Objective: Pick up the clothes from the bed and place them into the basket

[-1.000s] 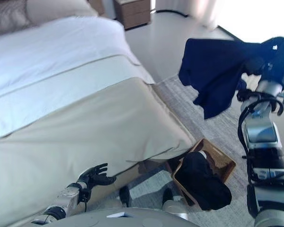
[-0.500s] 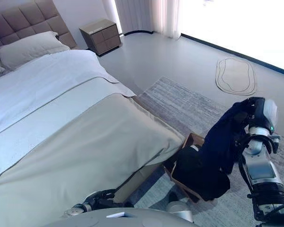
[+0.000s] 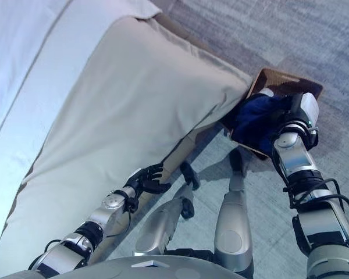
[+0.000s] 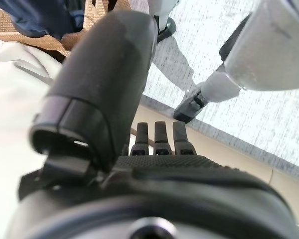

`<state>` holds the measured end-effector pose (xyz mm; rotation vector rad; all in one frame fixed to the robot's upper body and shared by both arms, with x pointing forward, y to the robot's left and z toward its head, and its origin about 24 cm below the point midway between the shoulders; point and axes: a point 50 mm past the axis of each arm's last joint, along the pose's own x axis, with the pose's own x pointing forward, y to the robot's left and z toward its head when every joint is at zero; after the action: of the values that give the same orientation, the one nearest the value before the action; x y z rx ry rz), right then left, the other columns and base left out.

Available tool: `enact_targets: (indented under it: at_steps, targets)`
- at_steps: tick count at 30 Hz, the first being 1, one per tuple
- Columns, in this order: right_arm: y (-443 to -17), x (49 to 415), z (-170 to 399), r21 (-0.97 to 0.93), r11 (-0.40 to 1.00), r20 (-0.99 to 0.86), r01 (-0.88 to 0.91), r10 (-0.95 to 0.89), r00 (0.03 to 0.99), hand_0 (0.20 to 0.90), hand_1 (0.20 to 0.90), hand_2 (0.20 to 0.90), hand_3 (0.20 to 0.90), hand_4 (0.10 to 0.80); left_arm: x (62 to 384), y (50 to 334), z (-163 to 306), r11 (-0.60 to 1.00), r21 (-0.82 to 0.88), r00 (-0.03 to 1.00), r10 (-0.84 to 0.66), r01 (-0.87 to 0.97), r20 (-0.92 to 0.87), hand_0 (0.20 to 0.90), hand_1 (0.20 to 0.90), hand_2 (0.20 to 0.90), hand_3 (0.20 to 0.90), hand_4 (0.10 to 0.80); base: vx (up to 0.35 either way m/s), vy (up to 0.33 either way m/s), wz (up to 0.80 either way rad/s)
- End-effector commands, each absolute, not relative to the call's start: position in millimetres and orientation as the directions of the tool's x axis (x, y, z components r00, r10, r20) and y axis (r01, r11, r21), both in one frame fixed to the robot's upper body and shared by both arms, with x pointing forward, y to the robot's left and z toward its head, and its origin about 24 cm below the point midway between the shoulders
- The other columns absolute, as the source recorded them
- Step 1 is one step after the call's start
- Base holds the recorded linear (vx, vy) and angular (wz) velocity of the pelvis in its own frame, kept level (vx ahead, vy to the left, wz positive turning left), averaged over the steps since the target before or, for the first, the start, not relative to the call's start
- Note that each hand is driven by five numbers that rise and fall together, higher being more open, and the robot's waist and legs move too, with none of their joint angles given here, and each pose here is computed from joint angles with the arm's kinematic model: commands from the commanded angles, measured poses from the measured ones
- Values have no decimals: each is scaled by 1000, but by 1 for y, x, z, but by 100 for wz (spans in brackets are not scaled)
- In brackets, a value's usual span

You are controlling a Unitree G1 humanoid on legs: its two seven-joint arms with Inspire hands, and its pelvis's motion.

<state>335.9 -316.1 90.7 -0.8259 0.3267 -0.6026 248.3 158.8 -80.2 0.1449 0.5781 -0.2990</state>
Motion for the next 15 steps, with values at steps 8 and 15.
enact_targets:
  at_steps: [8,15]
  targets:
    - [-355,338,117,-780,425,-46,459,-771,636,900,900,900,900,800,252,178,-74,938,100,810,-230,333,-540,900,900,900,900,800,26,-30,9]
    - [-366,320,91,-799,411,-109,439,-817,567,900,900,900,900,800,243,186,-81,946,84,794,-211,311,-570,900,900,900,900,800,30,20,11]
